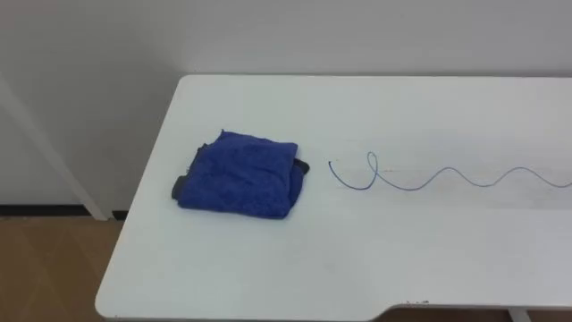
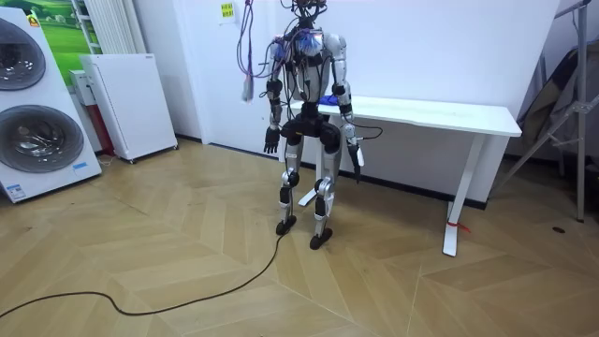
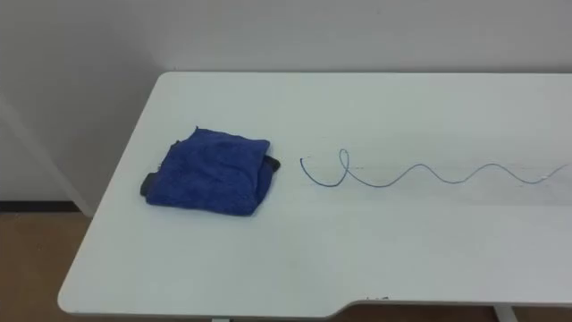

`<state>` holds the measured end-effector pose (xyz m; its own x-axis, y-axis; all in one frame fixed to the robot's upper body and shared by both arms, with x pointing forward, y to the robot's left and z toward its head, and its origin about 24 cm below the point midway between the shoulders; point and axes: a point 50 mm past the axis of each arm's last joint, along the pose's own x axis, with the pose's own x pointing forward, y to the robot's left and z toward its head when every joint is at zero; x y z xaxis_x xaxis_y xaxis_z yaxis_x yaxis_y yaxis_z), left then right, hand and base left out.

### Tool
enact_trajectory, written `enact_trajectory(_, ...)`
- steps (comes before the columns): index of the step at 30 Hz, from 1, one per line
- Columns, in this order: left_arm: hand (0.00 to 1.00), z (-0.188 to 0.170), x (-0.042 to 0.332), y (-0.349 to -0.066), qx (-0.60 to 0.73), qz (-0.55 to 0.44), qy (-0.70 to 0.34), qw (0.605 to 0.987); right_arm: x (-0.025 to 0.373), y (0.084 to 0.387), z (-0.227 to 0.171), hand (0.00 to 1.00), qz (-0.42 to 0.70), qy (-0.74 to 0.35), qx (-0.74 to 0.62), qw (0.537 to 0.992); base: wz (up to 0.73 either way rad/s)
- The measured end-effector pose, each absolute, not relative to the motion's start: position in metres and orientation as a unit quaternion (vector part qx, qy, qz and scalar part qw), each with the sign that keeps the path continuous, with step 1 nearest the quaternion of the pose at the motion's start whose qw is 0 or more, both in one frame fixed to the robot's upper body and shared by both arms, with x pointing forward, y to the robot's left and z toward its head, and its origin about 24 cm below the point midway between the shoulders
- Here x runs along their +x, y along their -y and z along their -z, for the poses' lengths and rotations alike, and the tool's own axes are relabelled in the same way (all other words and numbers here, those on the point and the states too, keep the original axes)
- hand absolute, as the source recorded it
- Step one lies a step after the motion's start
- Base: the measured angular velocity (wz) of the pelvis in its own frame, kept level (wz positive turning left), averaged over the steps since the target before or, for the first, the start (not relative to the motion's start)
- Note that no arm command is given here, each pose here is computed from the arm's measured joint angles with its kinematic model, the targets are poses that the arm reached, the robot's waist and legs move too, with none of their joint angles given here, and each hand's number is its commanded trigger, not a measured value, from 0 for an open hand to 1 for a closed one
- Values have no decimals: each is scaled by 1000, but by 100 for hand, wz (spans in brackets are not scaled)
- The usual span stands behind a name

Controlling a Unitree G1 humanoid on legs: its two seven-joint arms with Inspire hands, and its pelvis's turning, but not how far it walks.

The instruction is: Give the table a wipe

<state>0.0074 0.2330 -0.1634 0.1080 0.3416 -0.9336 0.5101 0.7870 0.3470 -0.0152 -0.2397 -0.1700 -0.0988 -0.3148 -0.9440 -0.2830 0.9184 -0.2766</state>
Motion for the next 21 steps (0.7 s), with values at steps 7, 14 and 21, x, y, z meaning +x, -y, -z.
enact_trajectory(7,0,164,14,-232,318,66,-661,677,-8,239,170,0,5,-736,-203,646,0)
enact_trajectory(14,0,164,11,-232,313,65,-666,674,-7,239,171,0,17,-738,-188,647,0)
enact_trajectory(21,0,165,5,-233,302,58,-676,670,-26,237,170,0,115,-755,-79,641,0)
